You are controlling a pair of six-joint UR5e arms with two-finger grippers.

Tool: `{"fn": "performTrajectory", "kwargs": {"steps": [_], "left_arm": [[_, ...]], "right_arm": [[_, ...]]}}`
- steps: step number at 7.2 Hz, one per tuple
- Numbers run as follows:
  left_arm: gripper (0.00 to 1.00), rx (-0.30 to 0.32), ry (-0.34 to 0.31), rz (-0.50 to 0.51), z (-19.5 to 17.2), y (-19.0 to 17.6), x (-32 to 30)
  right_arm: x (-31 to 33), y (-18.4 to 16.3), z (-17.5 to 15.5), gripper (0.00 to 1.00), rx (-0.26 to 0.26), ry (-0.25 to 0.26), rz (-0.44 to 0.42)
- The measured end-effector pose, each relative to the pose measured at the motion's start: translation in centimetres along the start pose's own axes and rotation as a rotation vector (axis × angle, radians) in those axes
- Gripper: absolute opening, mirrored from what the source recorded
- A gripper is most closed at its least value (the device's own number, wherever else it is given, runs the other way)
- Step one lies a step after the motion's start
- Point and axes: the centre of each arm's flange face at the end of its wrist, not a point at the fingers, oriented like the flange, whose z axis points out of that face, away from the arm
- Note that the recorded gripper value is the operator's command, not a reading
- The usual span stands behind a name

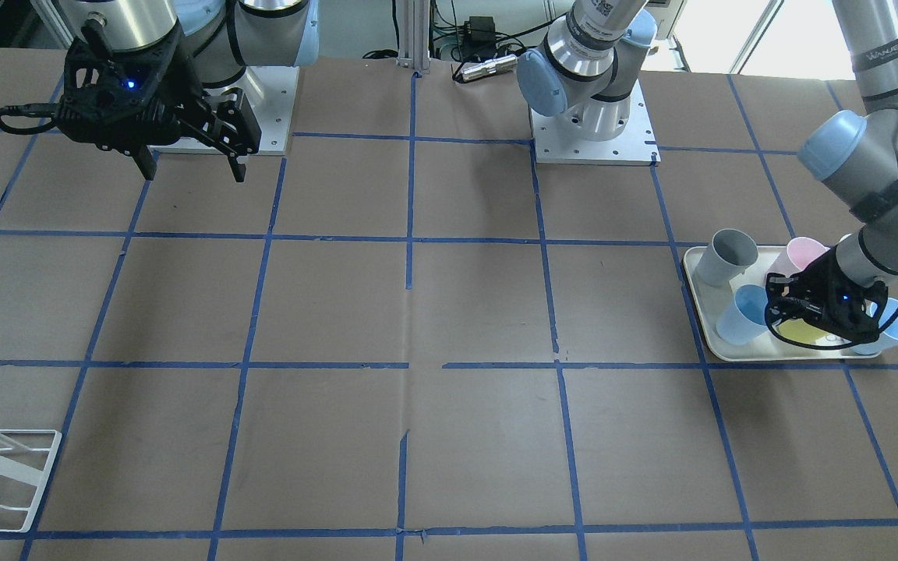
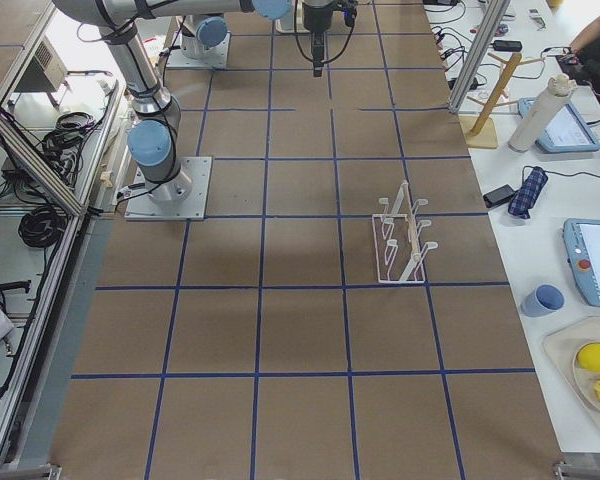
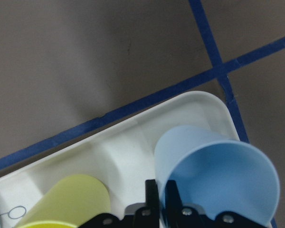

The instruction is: Transfer IKEA cup to right arm and place on rack

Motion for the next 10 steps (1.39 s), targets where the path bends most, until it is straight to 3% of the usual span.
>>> {"fn": "performTrajectory", "kwargs": {"steps": [3,5,8,10], "left_arm": [[0.00,0.065,0.003,-0.089,-4.2,-2.8,1.4],[0.00,0.133,0.098,-0.228,-8.6,-6.1,4.6],[0.00,0.180,0.414,-0.579,-13.6,-9.4,12.5],[0.00,0.141,0.663,-0.780,-16.4,-10.1,17.9]], "right_arm": [[0.2,-2.5,-1.5,1.00,0.033,-0.004,0.014],[0.3,-3.1,-1.7,1.00,0.027,-0.002,0.011],[0.4,-2.5,-2.0,1.00,-0.016,-0.004,0.017],[1.5,-2.8,-2.1,1.00,-0.017,-0.008,0.035]]}}
